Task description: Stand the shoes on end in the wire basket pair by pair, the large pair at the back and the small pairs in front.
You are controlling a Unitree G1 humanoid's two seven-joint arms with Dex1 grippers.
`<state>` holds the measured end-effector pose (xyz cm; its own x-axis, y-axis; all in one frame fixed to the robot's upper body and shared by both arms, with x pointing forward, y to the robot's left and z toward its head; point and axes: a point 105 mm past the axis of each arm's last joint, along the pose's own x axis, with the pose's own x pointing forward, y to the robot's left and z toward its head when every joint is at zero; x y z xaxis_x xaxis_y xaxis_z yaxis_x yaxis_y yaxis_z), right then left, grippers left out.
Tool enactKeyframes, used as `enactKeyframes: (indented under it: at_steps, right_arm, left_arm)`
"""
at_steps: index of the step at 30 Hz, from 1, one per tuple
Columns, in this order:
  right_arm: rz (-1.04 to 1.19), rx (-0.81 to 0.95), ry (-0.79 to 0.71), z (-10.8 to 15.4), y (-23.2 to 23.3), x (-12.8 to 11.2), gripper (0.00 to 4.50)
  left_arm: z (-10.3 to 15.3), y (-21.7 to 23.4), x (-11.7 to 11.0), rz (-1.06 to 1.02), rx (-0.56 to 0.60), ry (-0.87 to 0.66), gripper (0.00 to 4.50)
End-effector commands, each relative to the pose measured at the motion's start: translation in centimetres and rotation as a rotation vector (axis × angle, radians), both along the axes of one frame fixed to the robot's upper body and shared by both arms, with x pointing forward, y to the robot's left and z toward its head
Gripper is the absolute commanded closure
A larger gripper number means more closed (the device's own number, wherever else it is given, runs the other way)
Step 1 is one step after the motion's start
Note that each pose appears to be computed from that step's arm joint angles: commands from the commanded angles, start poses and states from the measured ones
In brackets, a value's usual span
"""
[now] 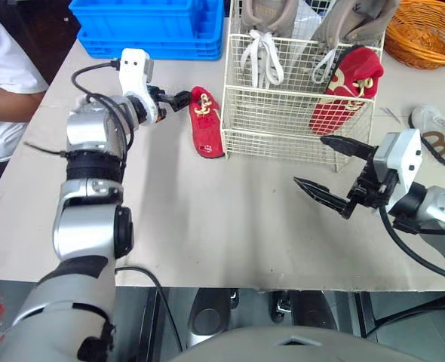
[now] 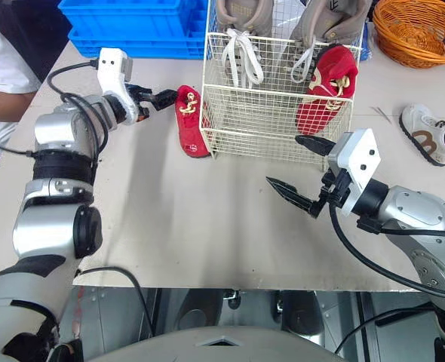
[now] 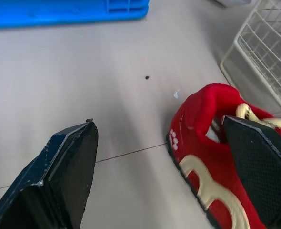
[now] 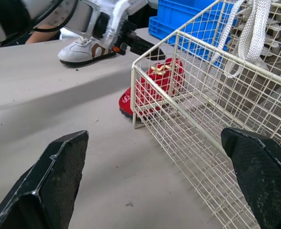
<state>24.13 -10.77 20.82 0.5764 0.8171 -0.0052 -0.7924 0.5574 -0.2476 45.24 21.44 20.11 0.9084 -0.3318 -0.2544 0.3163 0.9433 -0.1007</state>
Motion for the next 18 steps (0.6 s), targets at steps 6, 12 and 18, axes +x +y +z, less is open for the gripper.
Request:
enactKeyframes:
  at_steps: [6,12,18]
  right_arm:
    - [-0.002,0.014,-0.061,0.6,0.4,-0.5,0.09]
    - [-0.018,0.018,-0.069,0.3,0.4,-0.4,0.09]
    - [-0.025,0.012,-0.080,0.2,0.3,-0.3,0.02]
  left_arm:
    - [0.2,-1.4,0.4,-0.046,-0.051,0.127,0.00]
    - [-2.7,-1.1,-0.5,-0.085,0.035,0.274,0.00]
    - [-4.1,0.5,-2.0,-0.100,0.048,0.393,0.24]
